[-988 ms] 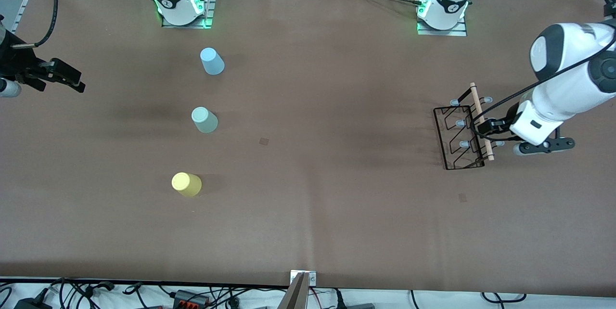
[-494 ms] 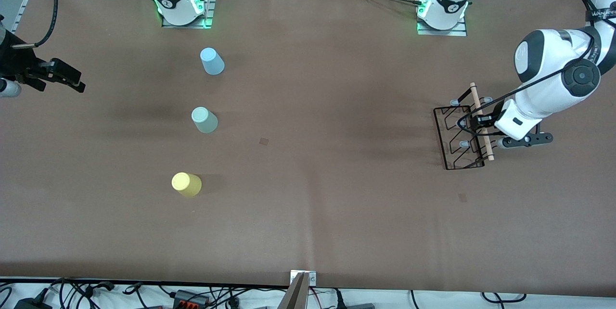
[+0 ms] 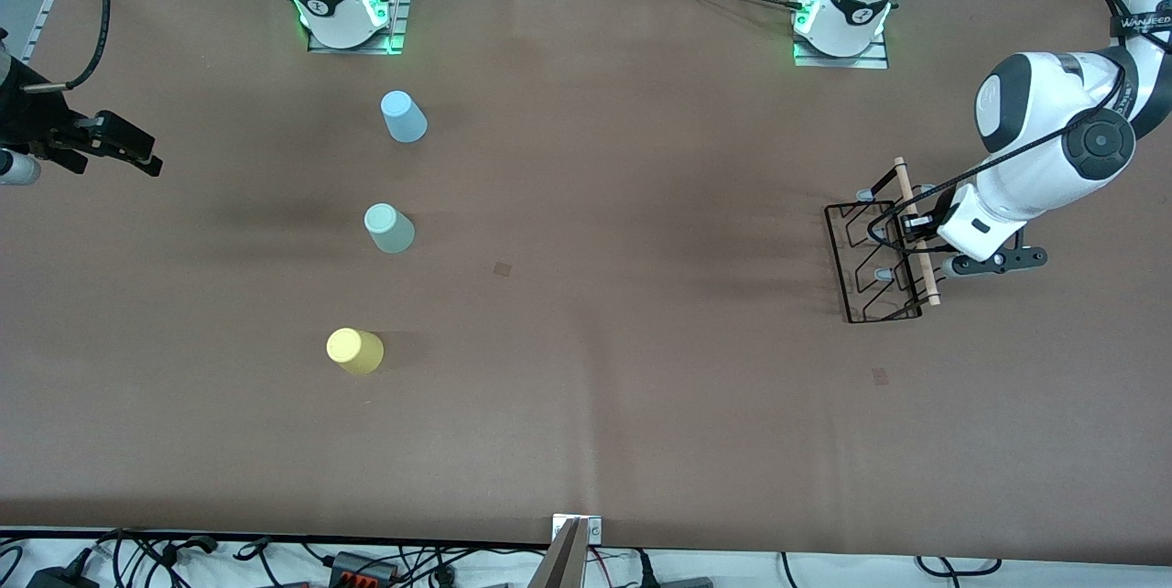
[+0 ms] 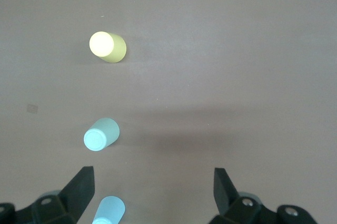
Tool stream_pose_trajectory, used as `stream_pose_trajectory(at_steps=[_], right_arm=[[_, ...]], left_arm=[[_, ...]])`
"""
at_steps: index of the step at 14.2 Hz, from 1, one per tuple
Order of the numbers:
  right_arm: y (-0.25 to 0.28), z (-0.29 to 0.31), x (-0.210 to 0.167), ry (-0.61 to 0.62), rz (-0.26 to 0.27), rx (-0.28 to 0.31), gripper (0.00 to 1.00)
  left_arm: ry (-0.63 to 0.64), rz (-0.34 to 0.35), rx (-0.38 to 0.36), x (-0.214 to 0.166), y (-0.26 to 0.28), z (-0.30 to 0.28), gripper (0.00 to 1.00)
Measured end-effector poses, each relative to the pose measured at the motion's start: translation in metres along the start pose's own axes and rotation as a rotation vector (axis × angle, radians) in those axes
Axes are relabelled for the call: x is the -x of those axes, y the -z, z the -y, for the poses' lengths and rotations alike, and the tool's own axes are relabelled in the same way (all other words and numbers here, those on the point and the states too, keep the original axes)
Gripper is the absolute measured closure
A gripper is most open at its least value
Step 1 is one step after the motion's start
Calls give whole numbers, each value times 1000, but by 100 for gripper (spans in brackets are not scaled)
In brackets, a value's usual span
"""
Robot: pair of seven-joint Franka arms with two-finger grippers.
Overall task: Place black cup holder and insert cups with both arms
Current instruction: 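Lower the left gripper and grasp the wooden handle of the black rack, then move the rack with the left gripper while the right gripper reaches cups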
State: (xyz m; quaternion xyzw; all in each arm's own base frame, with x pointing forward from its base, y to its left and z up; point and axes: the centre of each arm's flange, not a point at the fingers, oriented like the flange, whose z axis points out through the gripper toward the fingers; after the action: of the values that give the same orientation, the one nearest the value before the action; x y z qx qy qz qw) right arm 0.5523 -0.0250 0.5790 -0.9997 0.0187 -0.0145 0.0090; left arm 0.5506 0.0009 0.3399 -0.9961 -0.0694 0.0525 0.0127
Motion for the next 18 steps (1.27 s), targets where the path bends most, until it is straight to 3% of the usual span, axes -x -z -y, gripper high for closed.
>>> stream_pose_trajectory(at_steps=[5, 7, 11, 18], right_arm=[[0, 0, 0, 0, 0, 0, 0], [0, 0, 0, 0, 0, 0, 0], [-1, 0, 0, 0, 1, 0, 0], [-2, 0, 0, 1, 4, 0, 0]], left_arm=[[0, 7, -1, 3, -6, 0, 74], [4, 5, 0, 3, -6, 1, 84], [13, 1, -1, 4, -5, -7, 84], [-121, 30, 2, 26, 67, -167, 84]])
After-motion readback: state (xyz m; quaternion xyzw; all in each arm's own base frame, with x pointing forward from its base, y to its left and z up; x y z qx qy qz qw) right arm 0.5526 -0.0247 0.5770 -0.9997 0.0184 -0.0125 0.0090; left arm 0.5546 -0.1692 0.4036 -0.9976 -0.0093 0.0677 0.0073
